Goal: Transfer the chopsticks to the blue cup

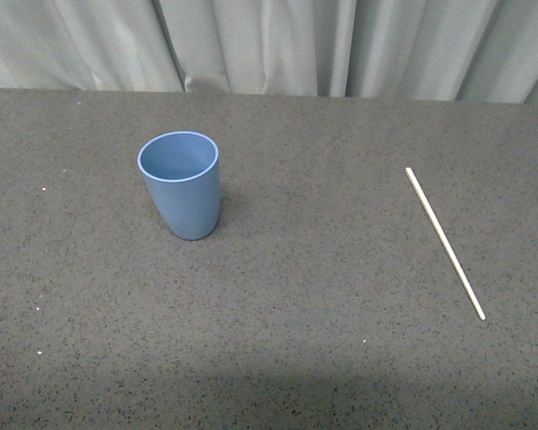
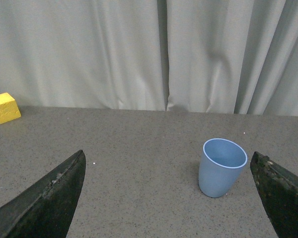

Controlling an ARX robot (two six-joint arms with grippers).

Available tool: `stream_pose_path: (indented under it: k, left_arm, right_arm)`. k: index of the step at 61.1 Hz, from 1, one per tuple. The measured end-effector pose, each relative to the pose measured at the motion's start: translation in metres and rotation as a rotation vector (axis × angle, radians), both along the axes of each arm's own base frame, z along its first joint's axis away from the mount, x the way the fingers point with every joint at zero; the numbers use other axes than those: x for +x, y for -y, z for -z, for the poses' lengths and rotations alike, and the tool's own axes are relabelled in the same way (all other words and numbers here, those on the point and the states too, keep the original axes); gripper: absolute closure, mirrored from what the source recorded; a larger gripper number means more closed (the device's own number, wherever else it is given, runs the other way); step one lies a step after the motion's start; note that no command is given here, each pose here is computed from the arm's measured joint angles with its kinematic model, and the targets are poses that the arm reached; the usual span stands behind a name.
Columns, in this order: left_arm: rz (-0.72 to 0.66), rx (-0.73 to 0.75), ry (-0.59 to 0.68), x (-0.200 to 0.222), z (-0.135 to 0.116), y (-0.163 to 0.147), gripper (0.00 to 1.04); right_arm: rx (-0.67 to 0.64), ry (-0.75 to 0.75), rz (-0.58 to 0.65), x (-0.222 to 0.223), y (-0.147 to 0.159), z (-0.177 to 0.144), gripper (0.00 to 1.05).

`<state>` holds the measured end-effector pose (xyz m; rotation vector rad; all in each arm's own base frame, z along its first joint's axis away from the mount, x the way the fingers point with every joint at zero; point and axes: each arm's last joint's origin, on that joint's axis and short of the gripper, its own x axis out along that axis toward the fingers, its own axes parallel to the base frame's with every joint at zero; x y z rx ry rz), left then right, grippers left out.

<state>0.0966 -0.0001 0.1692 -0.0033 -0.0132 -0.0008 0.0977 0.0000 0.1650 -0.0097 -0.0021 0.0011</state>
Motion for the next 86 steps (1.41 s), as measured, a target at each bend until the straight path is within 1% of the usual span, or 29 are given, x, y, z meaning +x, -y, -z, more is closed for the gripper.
stream_pose_path:
  k: [51, 53, 55, 56, 57, 59, 67, 71, 77, 86]
  left_arm:
    - [0.0, 0.0, 0.0, 0.0, 0.0, 0.0, 0.07]
    - [0.0, 0.0, 0.0, 0.0, 0.0, 0.0, 0.07]
    - [0.0, 0.0, 0.0, 0.0, 0.0, 0.0, 0.07]
    - [0.0, 0.0, 0.0, 0.0, 0.0, 0.0, 0.07]
    - [-0.002, 0.0, 0.0, 0.0, 0.0, 0.0, 0.07]
    - [-0.001, 0.0, 0.0, 0.0, 0.0, 0.0, 0.07]
    - [0.0, 0.0, 0.0, 0.0, 0.0, 0.0, 0.07]
    - [0.0, 0.0, 0.0, 0.0, 0.0, 0.0, 0.07]
    - [0.0, 0.0, 0.0, 0.0, 0.0, 0.0, 0.07]
    - [0.0, 0.0, 0.0, 0.0, 0.0, 0.0, 0.07]
  right_arm:
    - [0.0, 0.0, 0.0, 0.0, 0.0, 0.0, 0.09]
    - [-0.026, 0.003, 0.038, 0.001, 0.0, -0.001, 0.09]
    - [-0.074, 0.007, 0.113, 0.003, -0.001, -0.002, 0.09]
    - [-0.081, 0.007, 0.132, 0.004, -0.001, -0.003, 0.09]
    - [-0.105, 0.004, 0.158, 0.007, -0.001, -0.005, 0.09]
    - [-0.128, -0.007, 0.159, 0.012, -0.001, -0.008, 0.09]
    - [-0.148, -0.103, 0.042, 0.051, -0.007, -0.031, 0.09]
    - [-0.131, -0.208, -0.044, 0.08, -0.011, -0.038, 0.09]
    - [-0.11, -0.376, -0.136, 0.124, -0.02, -0.037, 0.09]
    - [-0.075, -0.537, -0.193, 0.181, -0.03, -0.035, 0.09]
